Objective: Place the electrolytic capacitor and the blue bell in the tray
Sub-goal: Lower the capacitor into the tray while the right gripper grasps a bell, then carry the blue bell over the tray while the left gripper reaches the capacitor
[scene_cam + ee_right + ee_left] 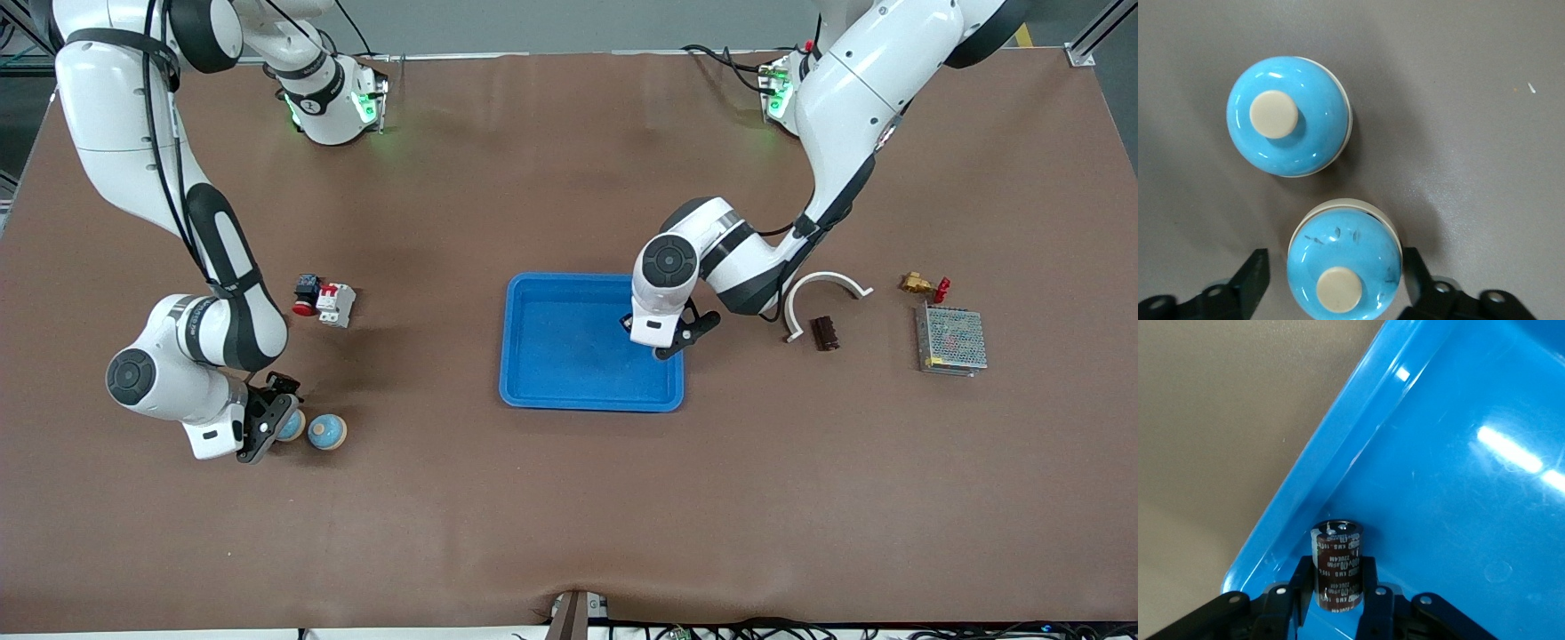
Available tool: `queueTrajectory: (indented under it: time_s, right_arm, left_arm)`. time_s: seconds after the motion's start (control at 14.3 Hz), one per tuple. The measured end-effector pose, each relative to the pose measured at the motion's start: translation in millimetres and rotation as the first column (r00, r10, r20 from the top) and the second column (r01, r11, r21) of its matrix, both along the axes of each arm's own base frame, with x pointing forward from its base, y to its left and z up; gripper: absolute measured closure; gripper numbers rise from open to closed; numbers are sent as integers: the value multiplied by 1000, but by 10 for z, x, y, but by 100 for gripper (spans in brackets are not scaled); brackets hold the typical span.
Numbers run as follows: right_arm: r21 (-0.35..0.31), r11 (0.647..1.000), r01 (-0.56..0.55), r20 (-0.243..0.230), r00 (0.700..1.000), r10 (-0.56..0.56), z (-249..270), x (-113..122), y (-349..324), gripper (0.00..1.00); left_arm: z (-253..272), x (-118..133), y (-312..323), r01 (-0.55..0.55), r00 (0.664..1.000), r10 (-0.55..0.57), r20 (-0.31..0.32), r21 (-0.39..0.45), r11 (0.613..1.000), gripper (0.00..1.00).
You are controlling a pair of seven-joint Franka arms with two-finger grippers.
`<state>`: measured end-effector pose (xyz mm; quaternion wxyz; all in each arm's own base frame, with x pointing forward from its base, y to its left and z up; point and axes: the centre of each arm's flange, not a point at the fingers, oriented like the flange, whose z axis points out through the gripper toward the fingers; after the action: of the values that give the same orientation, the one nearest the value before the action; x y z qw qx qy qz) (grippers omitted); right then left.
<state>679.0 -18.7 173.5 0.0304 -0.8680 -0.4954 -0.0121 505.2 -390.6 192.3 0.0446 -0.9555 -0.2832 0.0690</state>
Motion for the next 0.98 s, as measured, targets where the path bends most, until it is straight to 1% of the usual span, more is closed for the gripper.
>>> queueTrajectory:
  time_s: [0.07,0.14,0.21,0.28,0.42,0.49,0.63,0.7,0.84,0.98]
  right_arm:
    - [0,1000,0,1,1000,0,4,2,0,28]
    - [1,1000,0,3,1000,0,15,7,1,32]
    - [1,1000,0,2,1000,0,9,6,1,32]
    - [1,1000,1,2,1000,-1,9,6,1,32]
    - [2,1000,3,3,1000,-3,9,6,1,32]
    - [4,1000,5,3,1000,-5,10,7,2,32]
    - [6,1000,6,7,1000,-7,28,22,7,32]
    - [7,1000,7,12,1000,-7,48,38,8,32]
    - [9,1000,6,16,1000,-7,101,76,14,32]
    - [17,1000,18,-1,1000,-18,213,139,33,32]
  left_arm:
    - [-14,-2,0,0,1000,0,-2,0,1000,67]
    - [-16,0,0,-1,1000,1,-3,0,1000,67]
    - [-10,6,-2,-1,1000,1,-1,-1,1000,62]
    - [2,18,-5,-2,1000,2,1,-3,1000,51]
    - [31,47,-12,-5,1000,5,7,-7,1000,33]
    - [50,66,-16,-7,1000,7,11,-10,1000,22]
    - [94,108,-17,-11,1000,11,15,-8,1000,4]
    - [132,141,-12,-13,1000,13,13,0,1000,0]
    - [251,233,8,-22,1000,21,8,24,999,0]
    - [433,348,24,-29,1000,28,14,41,999,0]
